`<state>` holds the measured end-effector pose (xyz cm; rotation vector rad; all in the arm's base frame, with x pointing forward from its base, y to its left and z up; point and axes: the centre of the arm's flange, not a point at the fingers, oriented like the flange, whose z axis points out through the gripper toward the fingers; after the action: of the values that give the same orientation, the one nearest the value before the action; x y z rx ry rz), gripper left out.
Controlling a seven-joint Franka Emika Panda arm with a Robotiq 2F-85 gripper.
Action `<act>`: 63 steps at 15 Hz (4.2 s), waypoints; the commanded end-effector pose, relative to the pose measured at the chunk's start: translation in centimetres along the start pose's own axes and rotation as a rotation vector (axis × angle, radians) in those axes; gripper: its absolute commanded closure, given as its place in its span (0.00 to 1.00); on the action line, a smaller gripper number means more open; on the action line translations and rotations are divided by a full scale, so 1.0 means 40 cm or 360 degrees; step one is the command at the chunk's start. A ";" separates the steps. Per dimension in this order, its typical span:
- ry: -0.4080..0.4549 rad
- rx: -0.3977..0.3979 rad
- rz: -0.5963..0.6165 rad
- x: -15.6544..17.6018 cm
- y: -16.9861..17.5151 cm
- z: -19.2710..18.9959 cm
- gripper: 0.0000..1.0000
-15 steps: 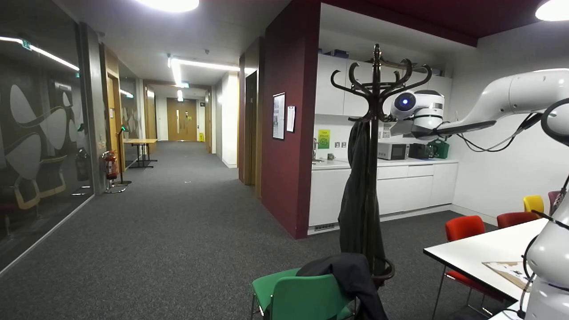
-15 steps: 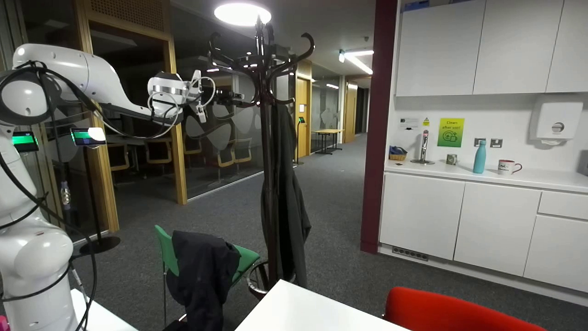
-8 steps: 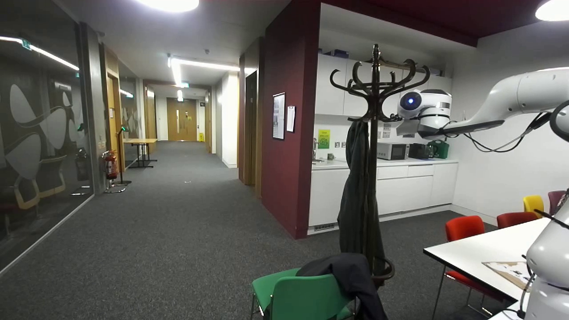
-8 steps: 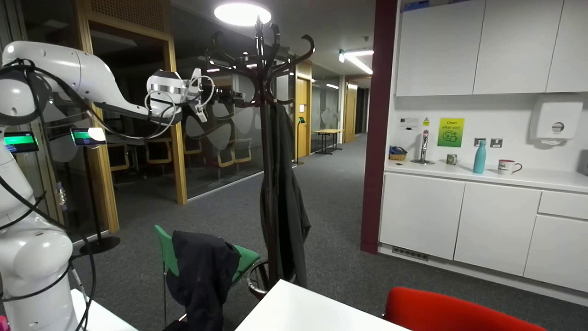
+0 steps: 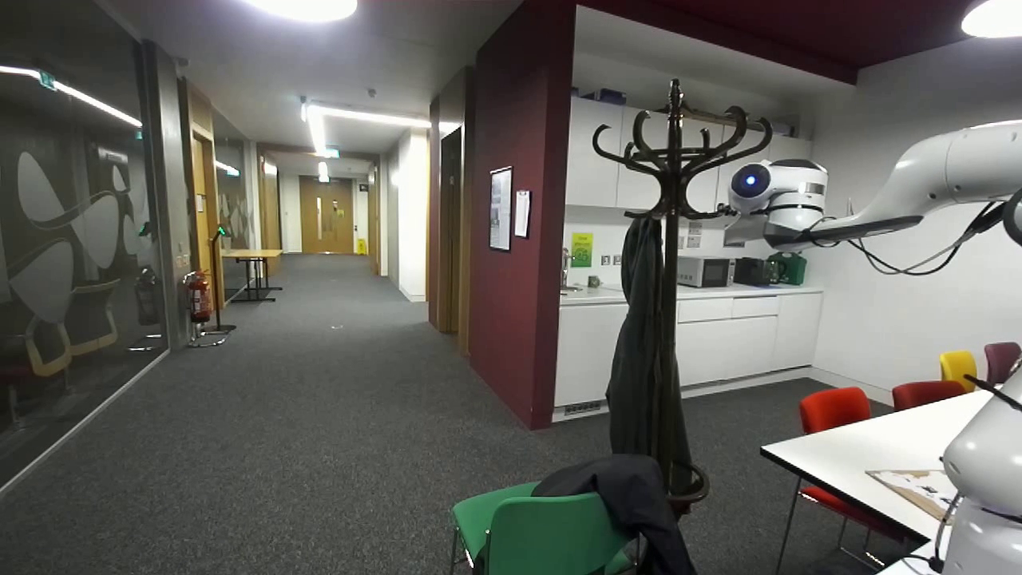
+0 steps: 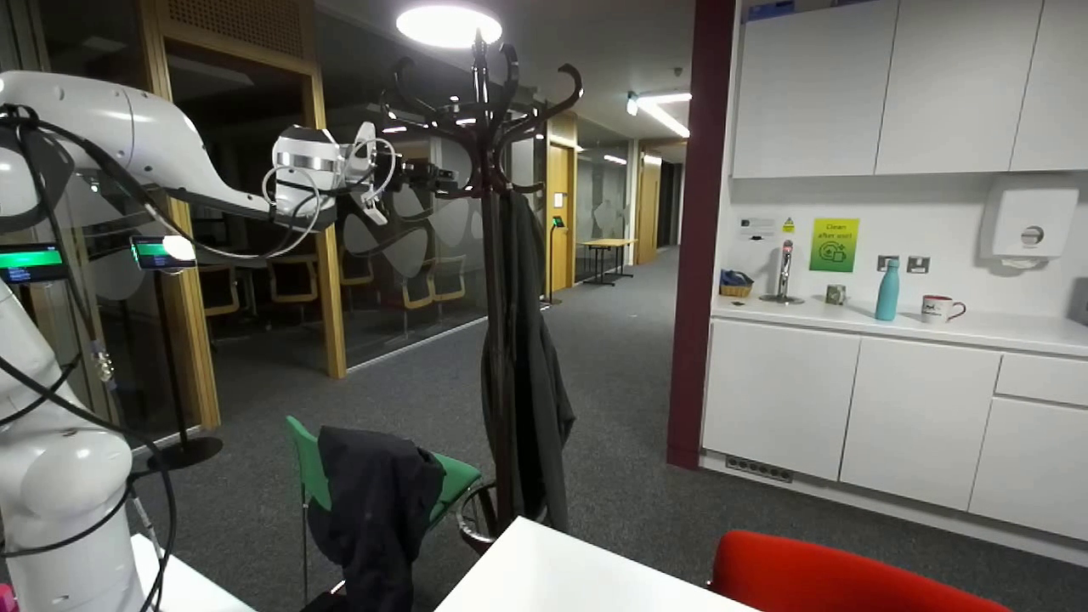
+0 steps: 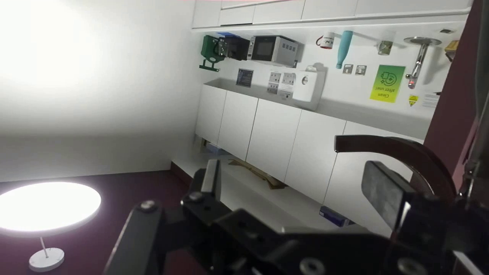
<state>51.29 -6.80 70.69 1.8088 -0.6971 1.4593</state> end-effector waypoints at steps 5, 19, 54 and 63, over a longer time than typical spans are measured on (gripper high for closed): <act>0.0090 0.0088 0.0007 0.032 -0.043 -0.082 0.00; 0.0068 0.0160 -0.0093 -0.008 -0.150 -0.060 0.00; 0.0057 0.0004 -0.0076 0.001 -0.116 0.084 0.00; 0.0009 -0.0115 -0.0066 -0.023 -0.044 0.152 0.00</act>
<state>57.37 -8.71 68.82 1.7832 -0.6651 1.4144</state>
